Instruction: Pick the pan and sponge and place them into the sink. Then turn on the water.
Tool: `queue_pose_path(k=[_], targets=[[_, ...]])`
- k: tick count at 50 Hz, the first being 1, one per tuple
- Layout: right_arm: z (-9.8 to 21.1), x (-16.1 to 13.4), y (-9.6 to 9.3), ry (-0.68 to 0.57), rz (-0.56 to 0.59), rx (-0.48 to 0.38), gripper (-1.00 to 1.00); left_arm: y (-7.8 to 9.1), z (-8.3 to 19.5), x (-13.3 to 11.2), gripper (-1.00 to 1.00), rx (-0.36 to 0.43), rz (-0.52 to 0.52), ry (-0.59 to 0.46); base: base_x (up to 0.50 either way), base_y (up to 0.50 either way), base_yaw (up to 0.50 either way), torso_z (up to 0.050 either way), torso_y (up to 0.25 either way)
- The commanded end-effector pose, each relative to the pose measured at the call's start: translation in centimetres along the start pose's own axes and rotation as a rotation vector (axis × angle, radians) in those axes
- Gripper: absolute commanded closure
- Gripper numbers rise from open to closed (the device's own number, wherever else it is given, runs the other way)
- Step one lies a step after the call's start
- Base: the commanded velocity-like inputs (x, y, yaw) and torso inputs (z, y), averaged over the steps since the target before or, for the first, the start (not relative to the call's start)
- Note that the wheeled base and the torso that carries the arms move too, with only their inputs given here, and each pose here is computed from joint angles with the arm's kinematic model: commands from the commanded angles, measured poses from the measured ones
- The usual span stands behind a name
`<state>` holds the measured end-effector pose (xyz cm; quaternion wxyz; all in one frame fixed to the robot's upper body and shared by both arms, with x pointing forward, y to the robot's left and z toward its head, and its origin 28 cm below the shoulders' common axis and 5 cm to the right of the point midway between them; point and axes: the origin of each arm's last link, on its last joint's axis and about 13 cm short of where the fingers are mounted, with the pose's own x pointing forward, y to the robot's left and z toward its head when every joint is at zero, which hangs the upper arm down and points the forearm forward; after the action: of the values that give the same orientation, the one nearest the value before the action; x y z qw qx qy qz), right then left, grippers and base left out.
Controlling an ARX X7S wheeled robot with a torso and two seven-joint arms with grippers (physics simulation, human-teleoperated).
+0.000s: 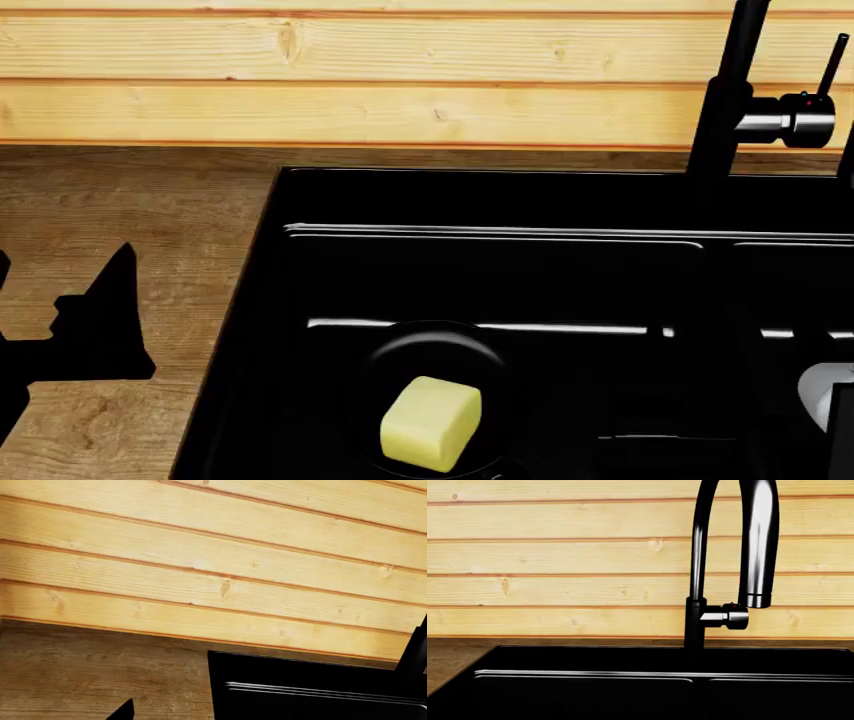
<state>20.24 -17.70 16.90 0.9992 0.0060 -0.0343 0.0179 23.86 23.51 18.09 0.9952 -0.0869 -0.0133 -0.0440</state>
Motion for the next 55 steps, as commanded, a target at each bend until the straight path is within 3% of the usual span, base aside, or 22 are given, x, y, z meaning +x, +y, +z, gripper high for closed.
queue_pose_path(k=[1,55], targets=[[-0.04,-0.05,-0.03,-0.003,-0.002,-0.006,-1.00,0.05,-0.14,-0.29,-1.00,-0.027,0.012,0.014,0.00,-0.10,0.00,0.000,0.000],[-0.39,-0.16,0.15,-0.002,0.006,-0.010,-1.00,0.10,-0.86,-0.22,-1.00,-0.051,0.015,0.014,0.00,-0.21,0.00,0.000,0.000]])
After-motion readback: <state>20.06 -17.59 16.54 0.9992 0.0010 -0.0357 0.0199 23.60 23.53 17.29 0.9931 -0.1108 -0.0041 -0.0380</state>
